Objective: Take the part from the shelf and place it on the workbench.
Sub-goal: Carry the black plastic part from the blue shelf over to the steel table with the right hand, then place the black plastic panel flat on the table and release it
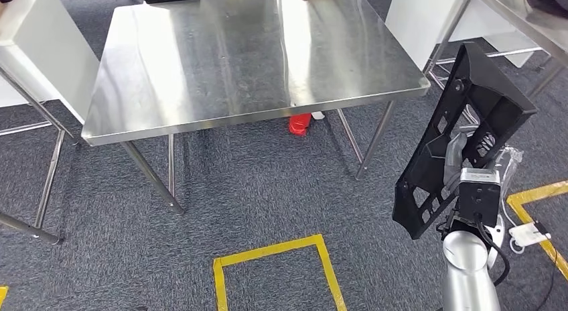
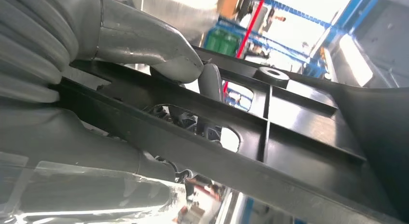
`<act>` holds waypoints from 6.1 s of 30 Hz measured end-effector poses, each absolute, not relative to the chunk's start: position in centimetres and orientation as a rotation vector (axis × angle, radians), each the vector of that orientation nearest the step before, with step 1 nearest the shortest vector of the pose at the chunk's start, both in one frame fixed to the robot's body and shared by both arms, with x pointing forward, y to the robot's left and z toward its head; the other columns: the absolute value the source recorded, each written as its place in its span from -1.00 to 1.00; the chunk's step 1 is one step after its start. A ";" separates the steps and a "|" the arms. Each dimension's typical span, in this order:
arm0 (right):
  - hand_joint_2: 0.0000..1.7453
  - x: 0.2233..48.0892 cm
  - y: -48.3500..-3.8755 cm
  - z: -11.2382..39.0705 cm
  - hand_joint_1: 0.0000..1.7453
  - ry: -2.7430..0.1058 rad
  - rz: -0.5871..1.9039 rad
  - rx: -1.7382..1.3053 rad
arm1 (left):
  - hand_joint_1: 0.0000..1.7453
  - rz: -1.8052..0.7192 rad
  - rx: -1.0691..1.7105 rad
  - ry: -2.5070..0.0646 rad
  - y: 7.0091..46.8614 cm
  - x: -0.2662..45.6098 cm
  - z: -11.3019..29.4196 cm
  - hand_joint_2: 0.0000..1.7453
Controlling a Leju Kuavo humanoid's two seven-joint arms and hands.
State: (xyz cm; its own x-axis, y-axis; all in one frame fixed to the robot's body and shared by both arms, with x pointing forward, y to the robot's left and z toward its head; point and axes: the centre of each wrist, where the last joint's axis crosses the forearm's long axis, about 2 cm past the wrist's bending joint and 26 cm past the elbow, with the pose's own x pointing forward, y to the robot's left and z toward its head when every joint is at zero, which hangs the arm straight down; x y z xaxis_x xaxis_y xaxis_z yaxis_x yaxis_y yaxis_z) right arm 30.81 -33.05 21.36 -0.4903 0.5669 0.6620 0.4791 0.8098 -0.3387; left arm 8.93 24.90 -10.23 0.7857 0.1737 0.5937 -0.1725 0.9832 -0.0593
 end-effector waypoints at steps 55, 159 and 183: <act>1.00 42.1 -33.0 45.1 1.00 -2.245 0.488 -1.068 | -1.00 0.062 -0.021 -0.858 23.4 11.9 -9.4 -1.00; 1.00 43.3 -30.6 44.3 1.00 -2.083 0.853 -1.070 | -1.00 0.075 -0.075 -0.793 24.0 11.9 -9.4 -1.00; 1.00 43.8 -34.4 41.1 1.00 -1.887 0.945 -1.127 | -1.00 0.042 -0.083 -0.782 24.1 12.0 -9.4 -1.00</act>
